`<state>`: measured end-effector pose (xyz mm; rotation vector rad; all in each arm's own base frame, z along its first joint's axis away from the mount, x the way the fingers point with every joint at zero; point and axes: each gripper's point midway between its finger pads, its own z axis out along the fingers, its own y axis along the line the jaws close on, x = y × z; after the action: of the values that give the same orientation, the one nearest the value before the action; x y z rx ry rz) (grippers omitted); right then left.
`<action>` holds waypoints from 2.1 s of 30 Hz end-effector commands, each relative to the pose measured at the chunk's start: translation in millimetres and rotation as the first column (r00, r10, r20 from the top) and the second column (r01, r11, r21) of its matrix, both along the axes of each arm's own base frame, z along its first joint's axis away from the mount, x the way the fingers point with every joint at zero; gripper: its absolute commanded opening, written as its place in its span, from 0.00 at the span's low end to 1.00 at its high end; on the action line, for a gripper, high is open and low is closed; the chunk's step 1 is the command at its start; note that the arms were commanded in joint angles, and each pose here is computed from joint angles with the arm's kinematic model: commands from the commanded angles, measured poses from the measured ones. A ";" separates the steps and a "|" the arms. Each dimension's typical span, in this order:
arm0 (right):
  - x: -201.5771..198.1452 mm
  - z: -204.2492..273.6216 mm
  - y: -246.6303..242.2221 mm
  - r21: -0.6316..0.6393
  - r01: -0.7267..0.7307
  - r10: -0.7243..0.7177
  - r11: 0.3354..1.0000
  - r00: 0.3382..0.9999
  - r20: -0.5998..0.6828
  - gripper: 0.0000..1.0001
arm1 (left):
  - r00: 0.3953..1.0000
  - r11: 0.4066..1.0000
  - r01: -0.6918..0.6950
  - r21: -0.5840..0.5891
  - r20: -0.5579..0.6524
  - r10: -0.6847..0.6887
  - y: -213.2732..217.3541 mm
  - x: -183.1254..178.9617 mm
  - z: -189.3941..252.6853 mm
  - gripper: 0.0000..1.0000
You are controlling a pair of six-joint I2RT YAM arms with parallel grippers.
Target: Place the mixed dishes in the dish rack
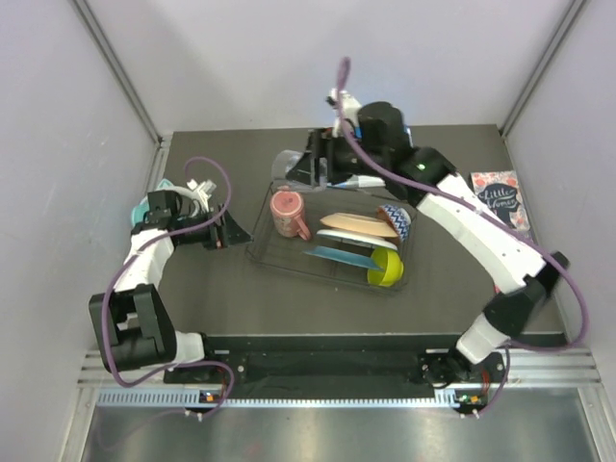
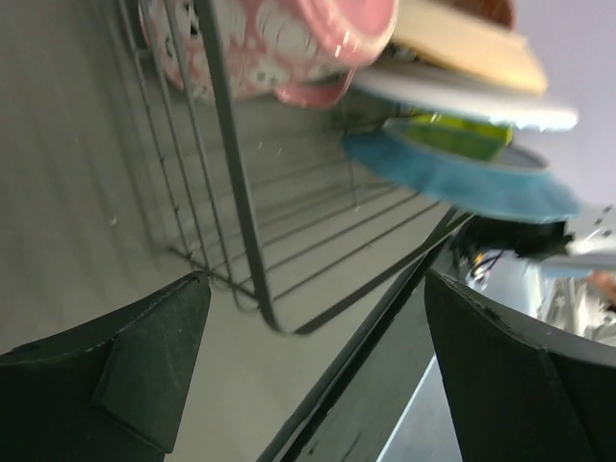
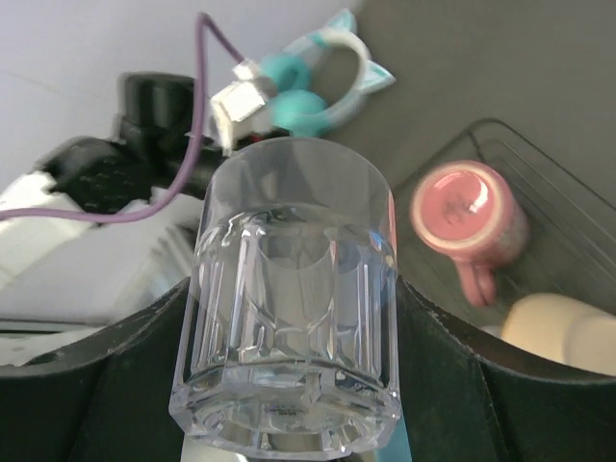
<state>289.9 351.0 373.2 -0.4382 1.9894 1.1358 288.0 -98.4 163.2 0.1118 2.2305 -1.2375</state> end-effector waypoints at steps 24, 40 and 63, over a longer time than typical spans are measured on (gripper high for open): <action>-8.6 -170.5 65.0 -0.648 -0.100 0.047 0.755 0.994 -0.098 0.00 | 0.976 0.992 -0.128 -0.015 0.175 0.129 118.4 9.3 15.2 0.90; -0.4 -227.5 89.9 -0.687 -0.146 0.064 0.712 0.988 -0.143 0.00 | 0.970 0.987 -0.143 -0.073 0.190 0.154 111.6 8.8 21.3 0.92; -2.7 -268.1 91.0 -0.718 -0.177 0.053 0.673 0.980 -0.191 0.79 | 0.945 0.977 -0.200 -0.072 0.249 0.212 112.3 14.6 42.7 0.99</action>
<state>285.5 426.5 96.6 -0.9127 2.6143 0.3347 300.2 15.2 185.8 -0.0494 1.9947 -1.1118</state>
